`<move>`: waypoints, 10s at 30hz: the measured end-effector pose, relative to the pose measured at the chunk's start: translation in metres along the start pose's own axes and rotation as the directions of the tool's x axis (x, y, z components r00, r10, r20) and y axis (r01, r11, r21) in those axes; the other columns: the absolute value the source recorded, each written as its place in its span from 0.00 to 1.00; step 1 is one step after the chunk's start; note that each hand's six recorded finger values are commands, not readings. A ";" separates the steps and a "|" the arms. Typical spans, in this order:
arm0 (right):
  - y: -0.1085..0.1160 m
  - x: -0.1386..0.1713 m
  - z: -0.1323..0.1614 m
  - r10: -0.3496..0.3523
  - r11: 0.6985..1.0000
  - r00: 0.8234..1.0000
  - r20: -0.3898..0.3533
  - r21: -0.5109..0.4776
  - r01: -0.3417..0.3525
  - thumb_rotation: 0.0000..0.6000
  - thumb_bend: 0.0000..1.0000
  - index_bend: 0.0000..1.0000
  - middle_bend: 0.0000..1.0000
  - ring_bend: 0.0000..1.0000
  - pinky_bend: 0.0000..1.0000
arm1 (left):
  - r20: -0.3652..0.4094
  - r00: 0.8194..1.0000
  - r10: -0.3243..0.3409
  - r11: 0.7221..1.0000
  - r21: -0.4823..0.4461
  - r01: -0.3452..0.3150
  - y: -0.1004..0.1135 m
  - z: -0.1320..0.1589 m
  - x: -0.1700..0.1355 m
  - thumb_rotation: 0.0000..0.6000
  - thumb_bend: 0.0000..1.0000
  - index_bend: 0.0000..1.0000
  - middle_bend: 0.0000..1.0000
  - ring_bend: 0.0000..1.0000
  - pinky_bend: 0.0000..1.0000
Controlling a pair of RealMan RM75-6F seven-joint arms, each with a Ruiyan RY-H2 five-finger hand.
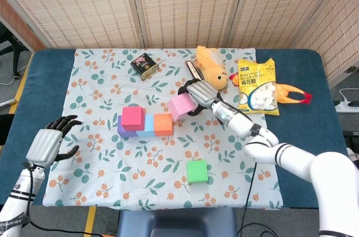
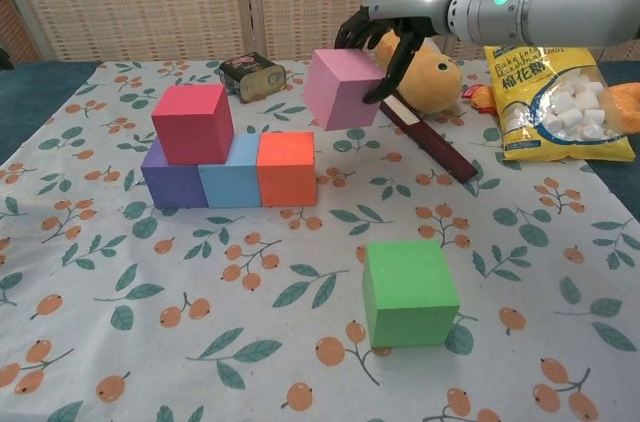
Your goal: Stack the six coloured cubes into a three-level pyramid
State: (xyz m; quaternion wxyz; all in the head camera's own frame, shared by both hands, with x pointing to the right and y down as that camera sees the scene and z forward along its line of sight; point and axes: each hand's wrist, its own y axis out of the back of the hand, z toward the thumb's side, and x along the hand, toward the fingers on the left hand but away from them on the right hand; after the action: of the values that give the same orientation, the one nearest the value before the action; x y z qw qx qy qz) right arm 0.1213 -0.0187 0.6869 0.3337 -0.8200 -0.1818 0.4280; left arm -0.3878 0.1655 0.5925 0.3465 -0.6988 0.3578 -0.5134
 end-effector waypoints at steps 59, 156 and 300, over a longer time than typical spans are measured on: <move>-0.018 -0.040 0.113 0.117 0.993 0.975 0.187 -0.010 -0.117 1.00 0.14 0.21 0.37 0.10 0.14 | 0.047 0.998 -0.039 0.999 0.030 0.038 -0.012 0.003 -0.001 1.00 0.29 0.24 0.15 0.16 0.26; -0.017 -0.047 0.141 0.064 0.989 0.962 0.266 0.114 -0.097 1.00 0.00 0.50 0.19 0.00 0.00 | 0.048 0.999 -0.021 0.999 -0.042 0.023 -0.010 -0.007 -0.013 1.00 0.29 0.24 0.13 0.16 0.25; -0.031 0.035 0.050 0.229 0.893 0.971 0.060 -0.411 -0.185 0.00 0.73 0.25 0.00 0.00 0.00 | 0.110 0.948 -0.300 0.944 -0.105 0.311 -0.072 0.001 0.049 0.83 0.44 0.07 0.00 0.00 0.00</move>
State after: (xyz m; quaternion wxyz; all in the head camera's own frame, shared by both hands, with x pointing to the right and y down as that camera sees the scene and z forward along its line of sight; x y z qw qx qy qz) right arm 0.1003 0.0435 0.6678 0.1002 -0.8616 -0.1949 0.4579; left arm -0.3658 0.1600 0.6771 0.2358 -0.7886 0.2590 -0.5053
